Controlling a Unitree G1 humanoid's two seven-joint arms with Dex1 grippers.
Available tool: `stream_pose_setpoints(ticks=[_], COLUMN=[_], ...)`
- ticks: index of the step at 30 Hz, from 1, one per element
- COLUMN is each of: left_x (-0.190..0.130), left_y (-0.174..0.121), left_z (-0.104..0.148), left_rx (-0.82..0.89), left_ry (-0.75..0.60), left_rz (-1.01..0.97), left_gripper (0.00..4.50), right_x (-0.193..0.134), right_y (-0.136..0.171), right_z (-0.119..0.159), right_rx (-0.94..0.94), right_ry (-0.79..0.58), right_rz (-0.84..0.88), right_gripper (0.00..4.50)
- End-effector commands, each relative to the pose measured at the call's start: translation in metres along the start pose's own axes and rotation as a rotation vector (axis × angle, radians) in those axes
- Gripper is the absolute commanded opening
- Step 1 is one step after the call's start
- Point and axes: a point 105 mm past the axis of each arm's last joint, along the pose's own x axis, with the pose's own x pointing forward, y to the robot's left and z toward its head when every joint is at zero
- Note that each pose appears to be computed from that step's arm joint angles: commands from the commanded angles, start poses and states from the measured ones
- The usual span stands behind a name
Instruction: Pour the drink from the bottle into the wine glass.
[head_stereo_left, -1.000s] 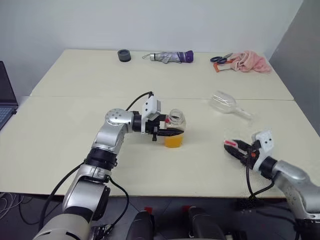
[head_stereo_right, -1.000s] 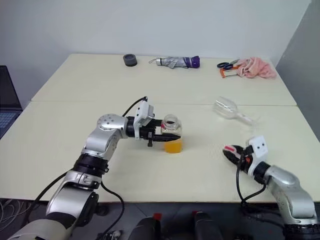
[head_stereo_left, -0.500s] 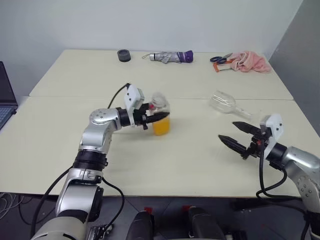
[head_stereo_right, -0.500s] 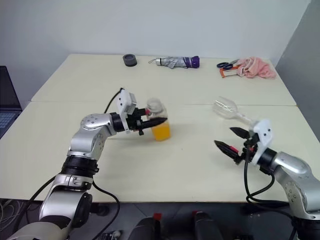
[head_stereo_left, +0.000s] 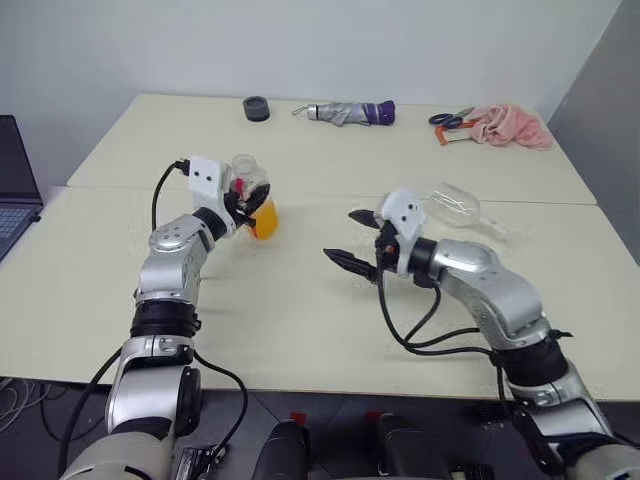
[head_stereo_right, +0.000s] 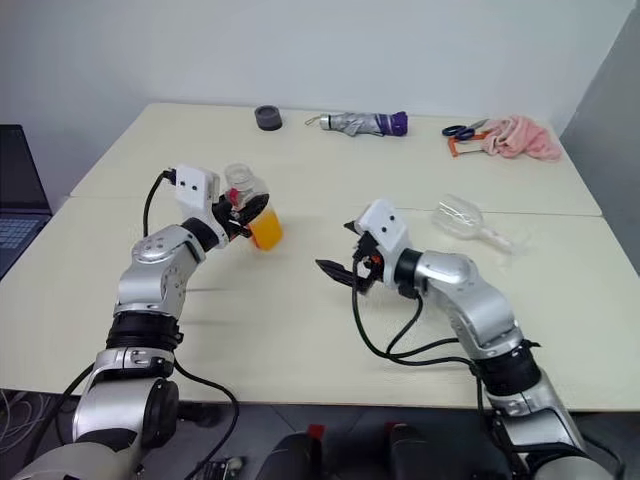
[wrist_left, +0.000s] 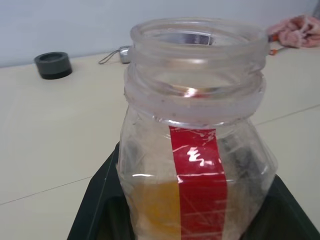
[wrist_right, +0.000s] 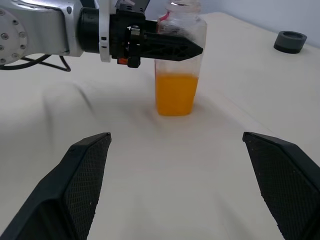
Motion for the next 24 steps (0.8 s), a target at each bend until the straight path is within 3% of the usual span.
stream_pose_setpoints(ticks=[1, 12, 13, 19, 24], left_x=[-0.002, 0.003, 0.003, 0.003, 0.001], left_y=[0.019, 0.03, 0.03, 0.028, 0.026], left_z=[0.002, -0.005, -0.005, -0.006, -0.01], left_rx=[0.025, -0.035, -0.043, -0.052, -0.035], left_ry=[0.018, 0.027, 0.022, 0.012, 0.024], left_rz=[0.093, 0.198, 0.203, 0.208, 0.203], left_gripper=[1.82, 1.82, 2.55, 4.34, 4.48], right_x=[0.007, 0.013, 0.013, 0.013, 0.012], right_y=[-0.001, 0.004, 0.005, 0.007, 0.008], right_z=[0.01, 0.013, 0.013, 0.014, 0.014], right_rx=[-0.043, -0.066, -0.069, -0.075, -0.075], right_ry=[-0.02, -0.018, -0.018, -0.021, -0.023], right_rz=[-0.008, 0.021, 0.022, 0.027, 0.025], right_gripper=[4.5, 4.5, 4.5, 4.5, 4.5])
